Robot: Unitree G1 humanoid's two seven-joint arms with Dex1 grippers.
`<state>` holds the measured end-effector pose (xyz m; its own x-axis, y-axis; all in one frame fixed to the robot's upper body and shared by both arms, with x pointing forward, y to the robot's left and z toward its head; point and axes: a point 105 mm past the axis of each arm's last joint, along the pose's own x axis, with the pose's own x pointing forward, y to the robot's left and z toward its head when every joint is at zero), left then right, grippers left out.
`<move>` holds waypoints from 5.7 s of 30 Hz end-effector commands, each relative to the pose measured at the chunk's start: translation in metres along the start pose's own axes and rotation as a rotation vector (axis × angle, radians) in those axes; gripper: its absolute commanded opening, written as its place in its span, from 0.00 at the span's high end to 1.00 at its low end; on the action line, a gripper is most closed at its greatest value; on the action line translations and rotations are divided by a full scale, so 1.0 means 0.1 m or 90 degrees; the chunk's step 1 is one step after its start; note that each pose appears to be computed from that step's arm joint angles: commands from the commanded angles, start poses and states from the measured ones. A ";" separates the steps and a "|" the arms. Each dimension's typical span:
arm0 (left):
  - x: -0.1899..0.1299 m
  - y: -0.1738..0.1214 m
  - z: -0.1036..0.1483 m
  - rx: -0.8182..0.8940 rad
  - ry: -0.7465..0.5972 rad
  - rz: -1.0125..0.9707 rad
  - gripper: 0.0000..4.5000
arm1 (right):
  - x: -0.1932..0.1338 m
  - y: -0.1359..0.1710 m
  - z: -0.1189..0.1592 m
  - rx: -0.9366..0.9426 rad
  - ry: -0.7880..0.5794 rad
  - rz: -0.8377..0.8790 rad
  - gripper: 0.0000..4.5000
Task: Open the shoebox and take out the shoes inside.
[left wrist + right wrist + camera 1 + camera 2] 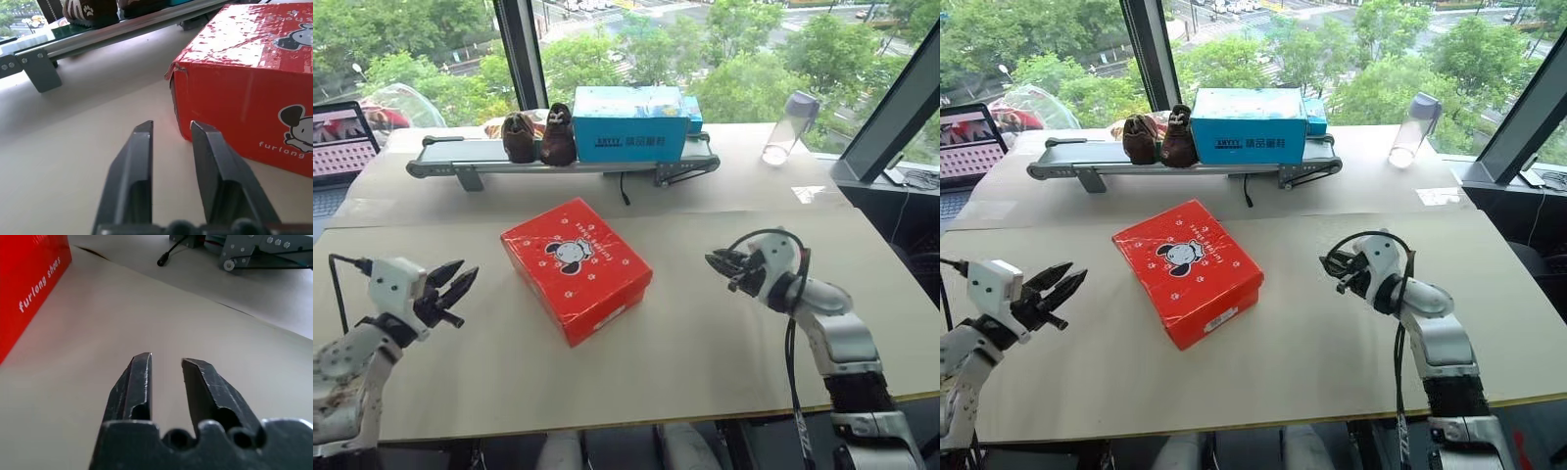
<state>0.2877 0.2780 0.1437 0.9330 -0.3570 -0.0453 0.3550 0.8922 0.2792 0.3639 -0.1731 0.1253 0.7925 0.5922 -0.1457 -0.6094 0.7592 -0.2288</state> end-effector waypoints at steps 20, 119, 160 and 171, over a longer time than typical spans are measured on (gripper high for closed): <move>1.32 -0.01 0.43 0.028 -0.103 0.002 0.98 | 0.25 -0.02 0.23 -0.074 -0.015 -0.008 0.99; -0.17 -0.62 1.61 0.090 0.077 -0.595 0.40 | -0.66 0.25 0.01 -0.022 0.268 0.240 1.00; -1.12 -0.75 2.38 0.144 0.084 -0.424 0.01 | 0.77 1.96 2.06 0.008 -0.143 0.619 1.00; -1.15 -0.81 2.22 0.127 0.156 -0.391 0.01 | 0.91 1.84 1.98 -0.011 -0.108 0.602 1.00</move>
<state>0.1364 0.1835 0.3425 0.5387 -0.7011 -0.4672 0.8424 0.4559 0.2873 0.3247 0.0796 0.2284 -0.0240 0.9819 -0.1879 -0.9983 -0.0336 -0.0485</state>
